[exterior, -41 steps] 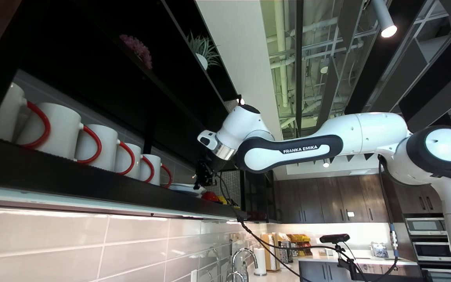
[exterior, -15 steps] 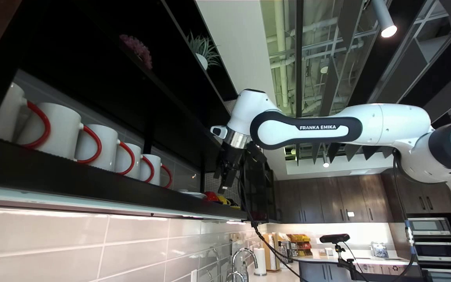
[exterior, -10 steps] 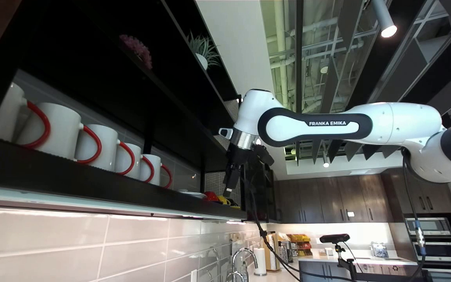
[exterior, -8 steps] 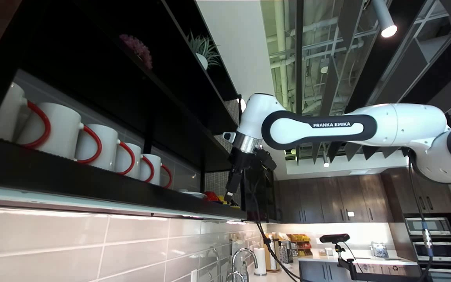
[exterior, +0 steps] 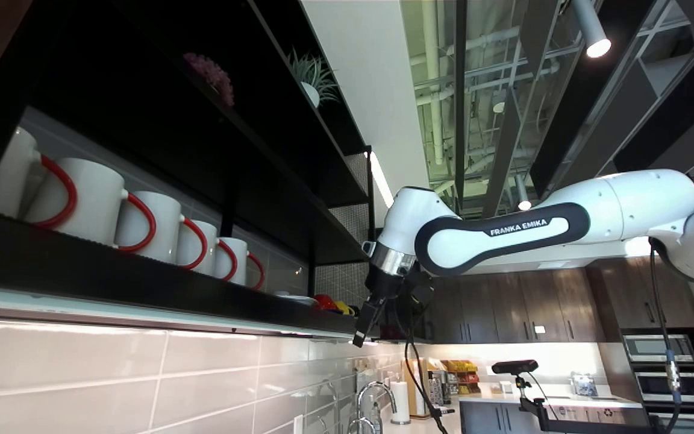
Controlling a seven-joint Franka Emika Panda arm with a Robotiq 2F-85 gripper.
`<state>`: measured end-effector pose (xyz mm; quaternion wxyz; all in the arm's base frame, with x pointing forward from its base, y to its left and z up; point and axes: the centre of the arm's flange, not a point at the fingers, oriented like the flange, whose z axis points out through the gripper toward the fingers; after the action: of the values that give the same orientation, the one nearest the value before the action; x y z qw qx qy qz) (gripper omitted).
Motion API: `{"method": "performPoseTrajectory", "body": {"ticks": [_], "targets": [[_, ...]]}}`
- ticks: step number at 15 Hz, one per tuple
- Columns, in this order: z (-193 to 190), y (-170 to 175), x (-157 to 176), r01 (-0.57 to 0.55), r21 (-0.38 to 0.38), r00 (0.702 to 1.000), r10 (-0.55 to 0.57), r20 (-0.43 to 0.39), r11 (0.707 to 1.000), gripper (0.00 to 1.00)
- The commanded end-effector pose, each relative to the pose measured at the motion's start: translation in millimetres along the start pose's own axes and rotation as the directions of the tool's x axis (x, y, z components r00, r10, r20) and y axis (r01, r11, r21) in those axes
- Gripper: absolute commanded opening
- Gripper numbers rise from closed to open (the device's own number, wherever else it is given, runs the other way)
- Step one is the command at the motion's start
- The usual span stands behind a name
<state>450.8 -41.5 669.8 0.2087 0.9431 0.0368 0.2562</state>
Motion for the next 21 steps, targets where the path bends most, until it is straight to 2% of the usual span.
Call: {"method": "performPoseTrajectory", "body": {"ticks": [1, 3, 4, 14, 17, 21], "targets": [[25.5, -1.8, -38.8, -0.096, 0.035, 0.995, 0.095, 0.034, 0.995, 1.0], [52.0, 0.2, -51.6, -0.152, 0.105, 0.985, 0.142, 0.094, 0.983, 1.0], [37.4, -0.8, -30.6, -0.096, 0.048, 0.992, 0.091, 0.088, 0.994, 1.0], [40.3, -3.5, -31.7, -0.095, 0.052, 0.992, 0.09, 0.093, 0.994, 1.0], [91.7, 7.7, -41.0, -0.158, 0.098, 0.972, 0.137, 0.193, 0.982, 1.0], [182.2, 7.9, -72.6, -0.248, 0.096, 0.952, 0.224, 0.208, 0.964, 1.0]]}}
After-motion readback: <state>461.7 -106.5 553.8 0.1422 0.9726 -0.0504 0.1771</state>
